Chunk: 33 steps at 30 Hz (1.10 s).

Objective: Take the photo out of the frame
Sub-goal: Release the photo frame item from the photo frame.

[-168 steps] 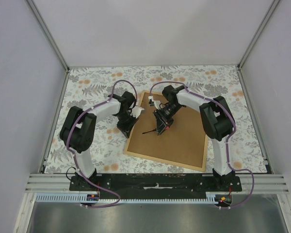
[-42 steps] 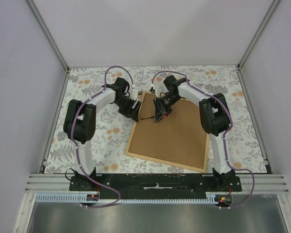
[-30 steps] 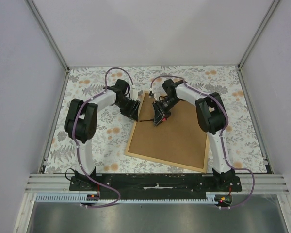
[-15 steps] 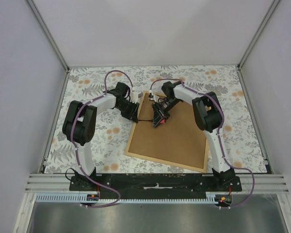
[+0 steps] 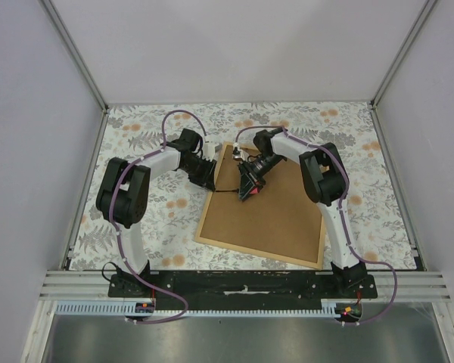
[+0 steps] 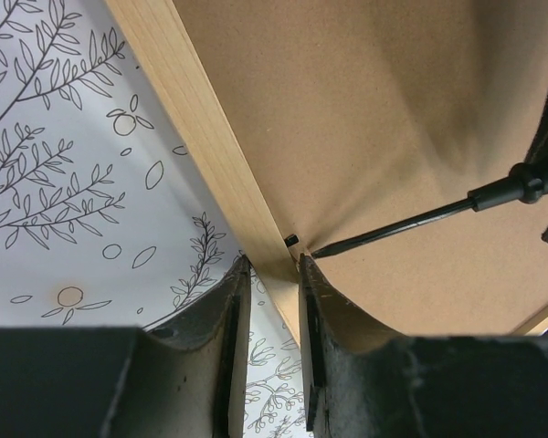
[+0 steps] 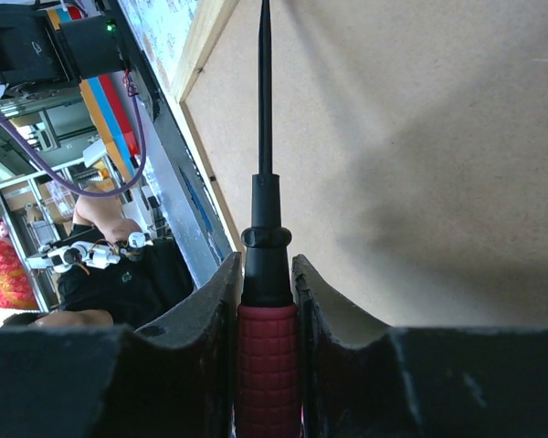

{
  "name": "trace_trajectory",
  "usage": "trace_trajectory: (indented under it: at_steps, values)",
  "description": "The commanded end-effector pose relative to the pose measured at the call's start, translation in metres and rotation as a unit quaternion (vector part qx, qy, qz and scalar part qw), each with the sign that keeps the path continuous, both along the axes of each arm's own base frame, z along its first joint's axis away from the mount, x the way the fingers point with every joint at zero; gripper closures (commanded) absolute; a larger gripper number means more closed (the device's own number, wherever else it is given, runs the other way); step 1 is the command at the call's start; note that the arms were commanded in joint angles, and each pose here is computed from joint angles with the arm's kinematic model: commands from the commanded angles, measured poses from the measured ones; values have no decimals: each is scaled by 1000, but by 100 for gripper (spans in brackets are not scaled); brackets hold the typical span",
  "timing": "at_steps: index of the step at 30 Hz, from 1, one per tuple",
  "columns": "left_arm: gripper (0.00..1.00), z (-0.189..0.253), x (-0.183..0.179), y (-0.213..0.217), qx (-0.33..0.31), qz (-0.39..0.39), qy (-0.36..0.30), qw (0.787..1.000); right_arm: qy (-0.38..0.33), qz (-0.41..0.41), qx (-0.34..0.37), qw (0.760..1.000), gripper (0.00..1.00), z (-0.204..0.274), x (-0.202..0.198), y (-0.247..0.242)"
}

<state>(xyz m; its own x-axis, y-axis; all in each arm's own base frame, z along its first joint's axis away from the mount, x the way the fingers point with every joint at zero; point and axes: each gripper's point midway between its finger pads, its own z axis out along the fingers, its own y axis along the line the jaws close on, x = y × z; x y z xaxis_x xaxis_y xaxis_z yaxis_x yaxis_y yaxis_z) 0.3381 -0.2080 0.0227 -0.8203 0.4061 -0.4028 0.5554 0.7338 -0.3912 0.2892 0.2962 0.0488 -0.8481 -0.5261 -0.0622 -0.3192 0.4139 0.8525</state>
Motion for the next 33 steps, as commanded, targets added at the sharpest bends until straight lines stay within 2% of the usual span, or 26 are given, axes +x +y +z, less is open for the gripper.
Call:
trace_trajectory:
  at_steps: [1, 5, 33]
  values:
    - [73, 17, 9, -4, -11, 2, -35, 999, 18, -12, 5, 1000, 100, -1, 5, -2]
    - [74, 19, 10, -3, -11, 4, -38, 999, 13, -19, -13, 1000, 100, -5, 8, -8]
    - [75, 19, 9, -8, -16, -2, -38, 999, 7, -22, -9, 1000, 100, -9, 19, 2]
